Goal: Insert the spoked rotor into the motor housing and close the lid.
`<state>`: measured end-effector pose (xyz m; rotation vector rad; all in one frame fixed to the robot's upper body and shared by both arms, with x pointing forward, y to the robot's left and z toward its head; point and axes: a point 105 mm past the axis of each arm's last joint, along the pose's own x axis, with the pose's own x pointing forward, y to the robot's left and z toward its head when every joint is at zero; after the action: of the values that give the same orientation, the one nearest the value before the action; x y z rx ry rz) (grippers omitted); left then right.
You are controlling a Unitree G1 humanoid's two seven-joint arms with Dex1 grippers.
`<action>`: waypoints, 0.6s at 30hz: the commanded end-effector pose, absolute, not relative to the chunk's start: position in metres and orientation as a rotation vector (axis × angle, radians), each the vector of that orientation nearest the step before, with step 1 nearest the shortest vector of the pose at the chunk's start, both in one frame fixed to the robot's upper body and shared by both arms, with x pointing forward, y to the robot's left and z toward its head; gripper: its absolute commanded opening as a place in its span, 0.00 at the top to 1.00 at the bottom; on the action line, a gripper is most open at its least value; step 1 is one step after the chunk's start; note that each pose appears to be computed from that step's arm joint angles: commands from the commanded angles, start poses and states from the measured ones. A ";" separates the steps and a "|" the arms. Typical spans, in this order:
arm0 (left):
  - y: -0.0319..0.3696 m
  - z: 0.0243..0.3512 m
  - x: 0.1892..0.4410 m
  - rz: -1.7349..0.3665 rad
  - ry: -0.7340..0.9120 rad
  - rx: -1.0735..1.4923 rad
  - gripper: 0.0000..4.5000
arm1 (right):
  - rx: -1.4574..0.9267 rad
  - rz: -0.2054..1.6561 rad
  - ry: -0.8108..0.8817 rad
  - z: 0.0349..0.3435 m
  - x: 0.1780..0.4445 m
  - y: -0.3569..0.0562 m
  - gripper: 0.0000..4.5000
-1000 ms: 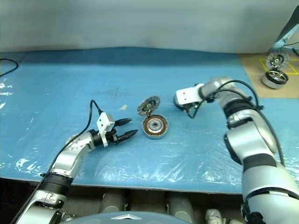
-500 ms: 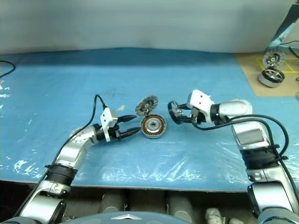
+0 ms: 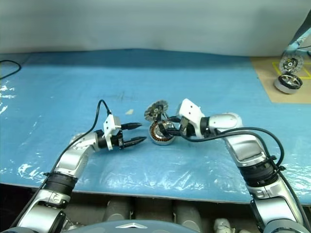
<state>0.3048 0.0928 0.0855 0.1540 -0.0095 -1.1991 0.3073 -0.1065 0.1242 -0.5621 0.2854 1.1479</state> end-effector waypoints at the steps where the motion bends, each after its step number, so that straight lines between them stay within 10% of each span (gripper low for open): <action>1: 0.092 0.099 0.301 -1.205 -0.050 0.171 0.33 | -0.640 1.160 0.241 0.130 0.311 -0.105 0.62; 15: 0.085 0.105 0.298 -1.195 -0.046 0.169 0.33 | -0.785 1.211 0.219 0.130 0.312 -0.099 0.62; 18: 0.084 0.107 0.299 -1.185 -0.052 0.173 0.33 | -0.819 1.208 0.217 0.126 0.313 -0.098 0.39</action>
<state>0.2995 0.0886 0.0951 0.1504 -0.0055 -1.1757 0.3109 -0.0973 0.1225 -0.7790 0.2355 1.2175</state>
